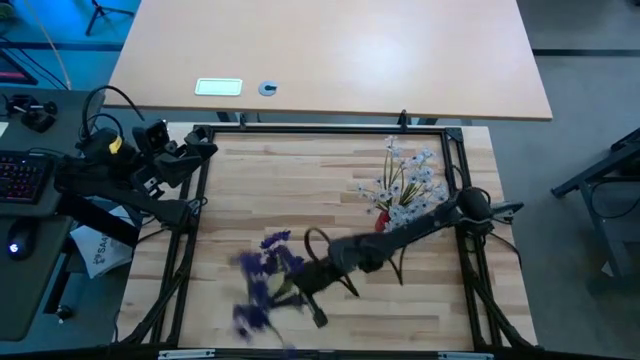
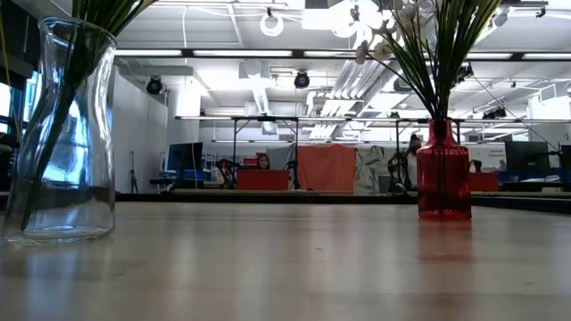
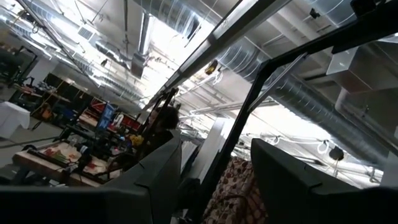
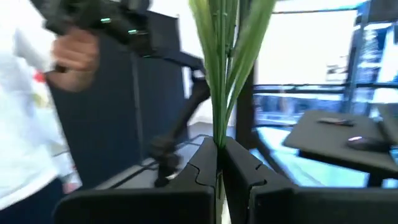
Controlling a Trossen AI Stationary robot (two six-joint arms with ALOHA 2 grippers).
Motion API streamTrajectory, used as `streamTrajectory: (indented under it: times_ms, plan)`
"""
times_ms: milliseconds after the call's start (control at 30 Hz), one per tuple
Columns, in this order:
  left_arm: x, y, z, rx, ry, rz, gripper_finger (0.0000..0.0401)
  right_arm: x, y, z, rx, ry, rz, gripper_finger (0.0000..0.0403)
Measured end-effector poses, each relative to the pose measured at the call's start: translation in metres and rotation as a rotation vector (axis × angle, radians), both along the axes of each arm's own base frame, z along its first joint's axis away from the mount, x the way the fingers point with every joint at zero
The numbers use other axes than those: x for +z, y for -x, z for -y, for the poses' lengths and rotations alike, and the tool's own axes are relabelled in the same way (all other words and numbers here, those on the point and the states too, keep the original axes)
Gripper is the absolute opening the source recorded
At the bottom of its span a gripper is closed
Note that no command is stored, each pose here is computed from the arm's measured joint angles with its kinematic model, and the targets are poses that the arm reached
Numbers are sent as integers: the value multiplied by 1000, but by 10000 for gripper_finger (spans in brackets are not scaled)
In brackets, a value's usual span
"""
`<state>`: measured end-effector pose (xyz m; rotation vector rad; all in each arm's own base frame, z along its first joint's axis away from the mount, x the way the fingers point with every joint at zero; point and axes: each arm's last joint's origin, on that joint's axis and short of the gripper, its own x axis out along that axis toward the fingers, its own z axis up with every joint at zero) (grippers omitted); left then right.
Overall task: Sort flowers into vase by color
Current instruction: Put the violet flowers into the transparent vase
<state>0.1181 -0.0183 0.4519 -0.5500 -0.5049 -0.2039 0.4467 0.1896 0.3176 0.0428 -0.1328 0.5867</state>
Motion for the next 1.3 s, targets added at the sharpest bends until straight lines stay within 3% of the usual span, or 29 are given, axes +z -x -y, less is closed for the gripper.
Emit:
streamTrajectory:
  times_ms: [233,600,767,933,1300]
  plan:
    - [0,0,0,0,0,-1,182,-1,-12,19,-148,44,-58,0]
    - [-2,-1,0,3,-4,-26,181,-34,-23,8,-399,42,-90,0]
    - [-2,-1,0,3,-4,-25,181,-40,-24,11,-548,116,-127,0]
    - [-2,-1,0,3,-4,-26,181,-43,-25,13,-491,107,-161,0]
    - [-2,-1,0,11,1,-26,181,-50,-27,19,-548,154,-210,0]
